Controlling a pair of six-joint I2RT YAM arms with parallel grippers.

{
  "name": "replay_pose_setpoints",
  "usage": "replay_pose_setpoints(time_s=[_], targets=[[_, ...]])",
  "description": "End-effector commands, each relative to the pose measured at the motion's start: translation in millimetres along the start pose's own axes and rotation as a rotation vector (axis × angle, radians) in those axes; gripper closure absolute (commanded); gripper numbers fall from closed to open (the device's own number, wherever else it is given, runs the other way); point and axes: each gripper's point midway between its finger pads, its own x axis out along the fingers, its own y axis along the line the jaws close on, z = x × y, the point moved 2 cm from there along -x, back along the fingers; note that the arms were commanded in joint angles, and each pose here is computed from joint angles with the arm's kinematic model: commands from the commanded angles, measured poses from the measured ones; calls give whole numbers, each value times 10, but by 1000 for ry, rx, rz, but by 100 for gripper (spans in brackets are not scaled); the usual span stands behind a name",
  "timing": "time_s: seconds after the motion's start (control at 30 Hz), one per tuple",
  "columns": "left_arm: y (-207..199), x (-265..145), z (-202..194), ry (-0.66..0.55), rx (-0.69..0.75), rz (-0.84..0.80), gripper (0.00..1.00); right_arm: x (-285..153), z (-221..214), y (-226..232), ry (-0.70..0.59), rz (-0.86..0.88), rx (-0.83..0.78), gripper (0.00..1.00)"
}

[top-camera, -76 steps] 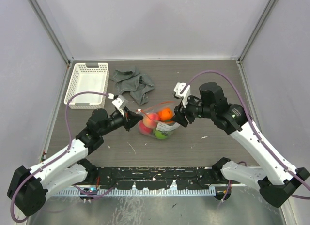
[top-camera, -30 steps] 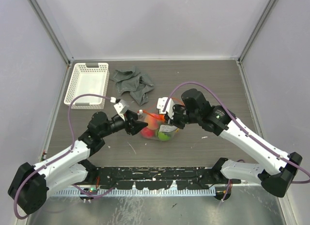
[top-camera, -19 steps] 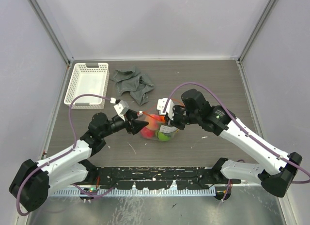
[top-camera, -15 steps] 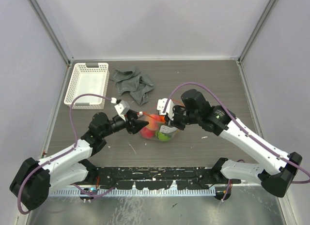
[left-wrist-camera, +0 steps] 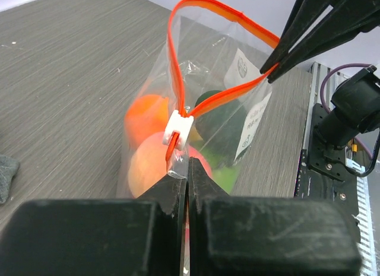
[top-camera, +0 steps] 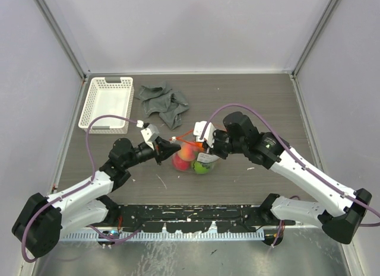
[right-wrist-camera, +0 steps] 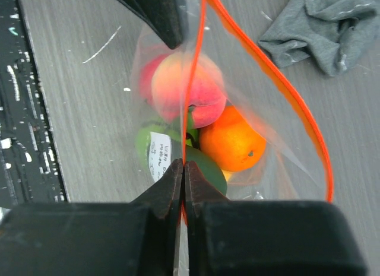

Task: Place the food in the zip-top bag and seal the zipper
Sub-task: Zip the zipper food storage bag at the center of the board.

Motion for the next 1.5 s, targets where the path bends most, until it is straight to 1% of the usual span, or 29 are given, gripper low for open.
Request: replay_pose_setpoints(time_s=[0.0,0.1,0.3,0.37,0.53,0.83,0.97,1.37,1.47], targets=[[-44,-11,185,-68,51,-20,100,-121,250,-224,-102,-140,-29,85],[-42,-17,184,-65,43,-17,100,-137,367,-236,-155,-139,-43,77],[-67,-32,207,-64,32,-20,100,-51,643,-179,-264,-52,-82,56],[-70,-37,213,-64,31,-20,100,7,728,-157,-289,-11,-94,52],[-74,-43,205,-60,30,-19,100,158,942,-171,-336,61,-140,49],[-85,-52,209,-60,30,-21,100,428,1096,-187,-352,160,-183,48],[-94,-52,205,-59,31,-24,100,504,1122,-154,-360,207,-188,51],[-110,-54,208,-59,34,-31,100,681,1113,-125,-338,281,-187,67],[-115,-59,212,-61,35,-32,100,715,1066,-120,-317,288,-179,75]])
